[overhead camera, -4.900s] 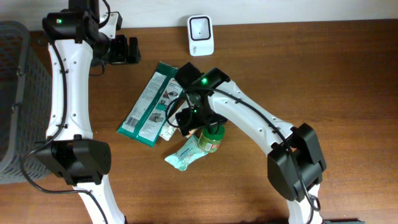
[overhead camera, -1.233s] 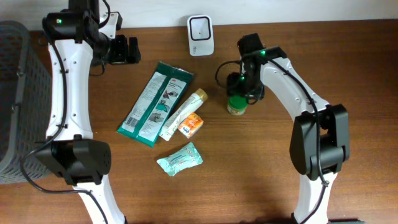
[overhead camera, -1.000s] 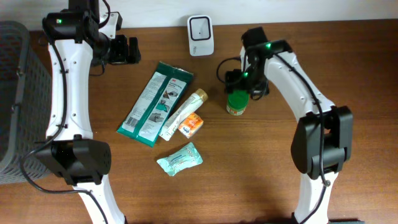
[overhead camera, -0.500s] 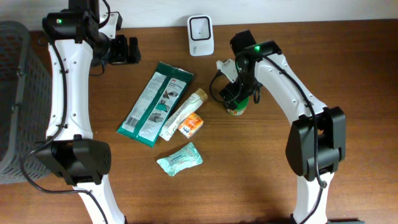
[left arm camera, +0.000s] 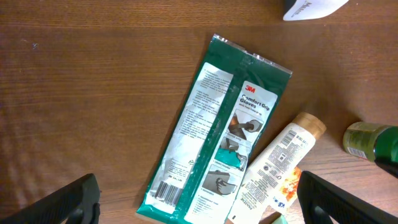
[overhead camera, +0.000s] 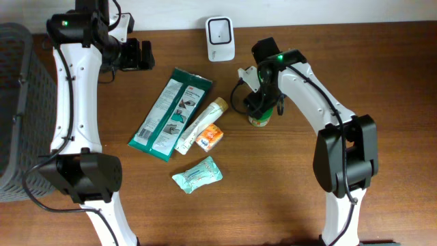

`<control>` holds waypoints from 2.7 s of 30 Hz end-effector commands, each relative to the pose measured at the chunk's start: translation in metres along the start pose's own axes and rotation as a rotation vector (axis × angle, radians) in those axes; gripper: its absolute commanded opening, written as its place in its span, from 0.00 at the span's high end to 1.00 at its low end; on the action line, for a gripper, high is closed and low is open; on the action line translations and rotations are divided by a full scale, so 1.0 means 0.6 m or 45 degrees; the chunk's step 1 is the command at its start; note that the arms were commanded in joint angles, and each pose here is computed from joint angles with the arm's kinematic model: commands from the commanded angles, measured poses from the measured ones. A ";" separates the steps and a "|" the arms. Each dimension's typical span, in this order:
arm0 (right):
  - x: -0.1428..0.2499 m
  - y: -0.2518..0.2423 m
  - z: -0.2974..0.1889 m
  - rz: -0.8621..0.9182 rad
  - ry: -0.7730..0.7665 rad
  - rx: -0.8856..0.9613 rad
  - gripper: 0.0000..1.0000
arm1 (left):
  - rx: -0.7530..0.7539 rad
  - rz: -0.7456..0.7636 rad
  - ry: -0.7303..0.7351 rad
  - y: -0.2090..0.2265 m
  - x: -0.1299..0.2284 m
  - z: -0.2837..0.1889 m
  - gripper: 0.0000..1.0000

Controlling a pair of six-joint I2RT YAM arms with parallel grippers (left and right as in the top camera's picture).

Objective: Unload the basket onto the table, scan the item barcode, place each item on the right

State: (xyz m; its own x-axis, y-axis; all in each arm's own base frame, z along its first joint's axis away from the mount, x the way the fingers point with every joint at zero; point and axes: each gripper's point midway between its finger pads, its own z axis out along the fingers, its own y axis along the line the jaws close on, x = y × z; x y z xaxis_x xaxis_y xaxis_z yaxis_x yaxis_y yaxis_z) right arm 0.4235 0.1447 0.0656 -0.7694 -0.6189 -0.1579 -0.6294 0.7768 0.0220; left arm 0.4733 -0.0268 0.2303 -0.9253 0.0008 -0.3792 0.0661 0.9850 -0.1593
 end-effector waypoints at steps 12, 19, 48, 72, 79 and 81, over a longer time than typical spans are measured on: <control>-0.110 0.084 -0.211 0.306 -0.359 -0.563 0.44 | -0.001 0.005 0.009 0.004 0.001 0.005 0.01; -0.132 0.120 -0.473 0.185 -0.843 -1.455 0.46 | -0.002 0.005 0.009 0.004 0.001 0.005 0.01; -0.431 -0.107 -0.177 -0.717 -0.837 1.004 0.52 | -0.001 0.005 0.009 0.004 0.001 0.005 0.01; -0.383 -0.036 -0.332 -0.533 -1.028 0.696 0.48 | -0.001 0.005 0.009 0.004 0.001 0.005 0.01; -0.151 0.034 -0.257 0.025 -0.410 0.179 0.47 | -0.001 0.005 0.009 0.004 0.001 0.005 0.01; -0.100 0.048 -0.213 0.070 -0.214 0.074 0.48 | -0.001 0.005 0.009 0.004 0.001 0.005 0.00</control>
State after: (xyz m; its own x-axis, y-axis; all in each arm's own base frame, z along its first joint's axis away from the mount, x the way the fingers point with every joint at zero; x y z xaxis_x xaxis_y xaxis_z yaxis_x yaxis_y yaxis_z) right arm 0.4505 0.1945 0.2306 -0.6541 -0.6369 -0.4080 -0.6459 0.7510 -0.1369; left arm 0.4732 -0.0265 0.2298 -0.9259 0.0001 -0.3778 0.0653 0.9850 -0.1598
